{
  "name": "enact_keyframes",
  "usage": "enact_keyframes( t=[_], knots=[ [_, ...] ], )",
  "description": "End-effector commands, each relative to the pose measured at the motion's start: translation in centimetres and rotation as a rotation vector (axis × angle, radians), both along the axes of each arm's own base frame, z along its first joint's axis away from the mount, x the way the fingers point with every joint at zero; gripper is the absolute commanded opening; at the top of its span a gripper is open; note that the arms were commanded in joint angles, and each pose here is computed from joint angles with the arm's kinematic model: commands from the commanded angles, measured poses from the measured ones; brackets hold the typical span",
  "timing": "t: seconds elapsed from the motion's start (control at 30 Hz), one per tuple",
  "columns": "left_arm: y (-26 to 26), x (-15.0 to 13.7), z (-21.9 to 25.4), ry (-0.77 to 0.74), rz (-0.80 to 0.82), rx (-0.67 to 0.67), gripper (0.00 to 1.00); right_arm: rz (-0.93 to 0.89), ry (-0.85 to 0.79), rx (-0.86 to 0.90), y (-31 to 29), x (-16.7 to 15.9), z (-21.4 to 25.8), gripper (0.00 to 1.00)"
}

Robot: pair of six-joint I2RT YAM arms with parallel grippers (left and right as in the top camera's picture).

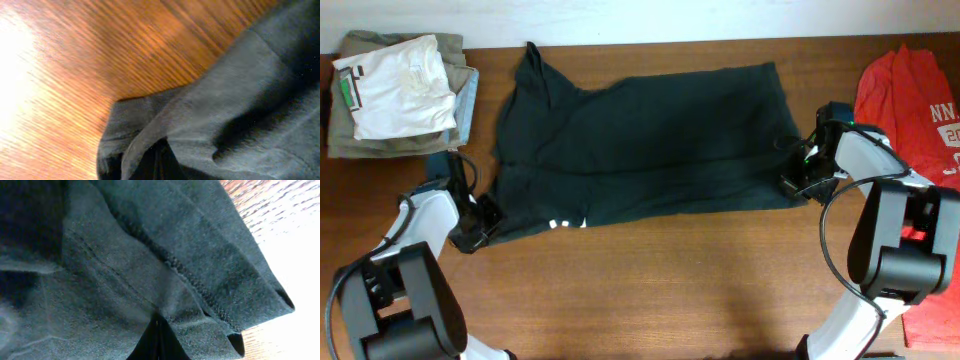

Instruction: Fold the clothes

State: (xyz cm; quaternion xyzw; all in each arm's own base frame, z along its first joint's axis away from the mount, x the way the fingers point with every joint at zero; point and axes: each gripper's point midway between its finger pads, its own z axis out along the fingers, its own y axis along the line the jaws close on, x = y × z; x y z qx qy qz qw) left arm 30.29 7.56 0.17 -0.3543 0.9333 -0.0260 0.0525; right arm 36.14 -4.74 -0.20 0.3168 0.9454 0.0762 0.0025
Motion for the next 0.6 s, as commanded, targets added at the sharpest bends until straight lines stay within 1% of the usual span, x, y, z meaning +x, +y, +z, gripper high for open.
enact_keyframes(
  t=[0.0,0.03,0.07,0.1,0.17,0.27,0.37,0.4,0.47,0.5,0.57],
  knots=[
    [1.9,-0.7,0.3,0.025,0.058,-0.003,0.01,-0.054,0.091,-0.066,-2.6,-1.8,-1.9,0.04],
    [2.1,-0.4,1.1,0.026,0.059,-0.004,0.01,-0.055,0.09,-0.074,-2.8,-1.7,-1.2,0.04],
    [0.4,1.5,3.2,-0.034,-0.063,-0.053,0.01,-0.054,0.065,-0.083,-2.9,-1.1,0.1,0.03],
    [-2.4,2.5,4.0,-0.071,-0.154,-0.1,0.01,-0.054,0.058,-0.084,-3.0,-0.9,0.5,0.04],
    [-4.5,2.4,3.8,-0.042,-0.238,-0.052,0.01,-0.054,0.063,-0.083,-2.9,-1.0,0.5,0.04],
    [-7.3,3.0,3.5,-0.05,-0.327,-0.044,0.01,-0.054,0.063,-0.083,-2.9,-1.0,0.5,0.04],
    [-7.3,3.3,1.3,-0.014,-0.324,-0.054,0.01,-0.054,0.063,-0.083,-2.9,-1.0,0.5,0.04],
    [-7.3,3.0,-0.1,0.019,-0.323,-0.062,0.01,-0.054,0.064,-0.083,-2.9,-1.1,0.5,0.04],
    [-7.0,1.7,-2.2,0.11,-0.305,-0.071,0.01,-0.054,0.064,-0.083,-2.9,-1.0,0.5,0.04],
    [-6.2,1.2,-2.4,0.138,-0.272,-0.035,0.01,-0.054,0.064,-0.083,-2.9,-1.1,0.5,0.04],
    [-3.3,0.3,-2.3,0.196,-0.232,0.096,0.01,-0.053,0.067,-0.083,-2.9,-1.1,0.5,0.04]
  ],
)
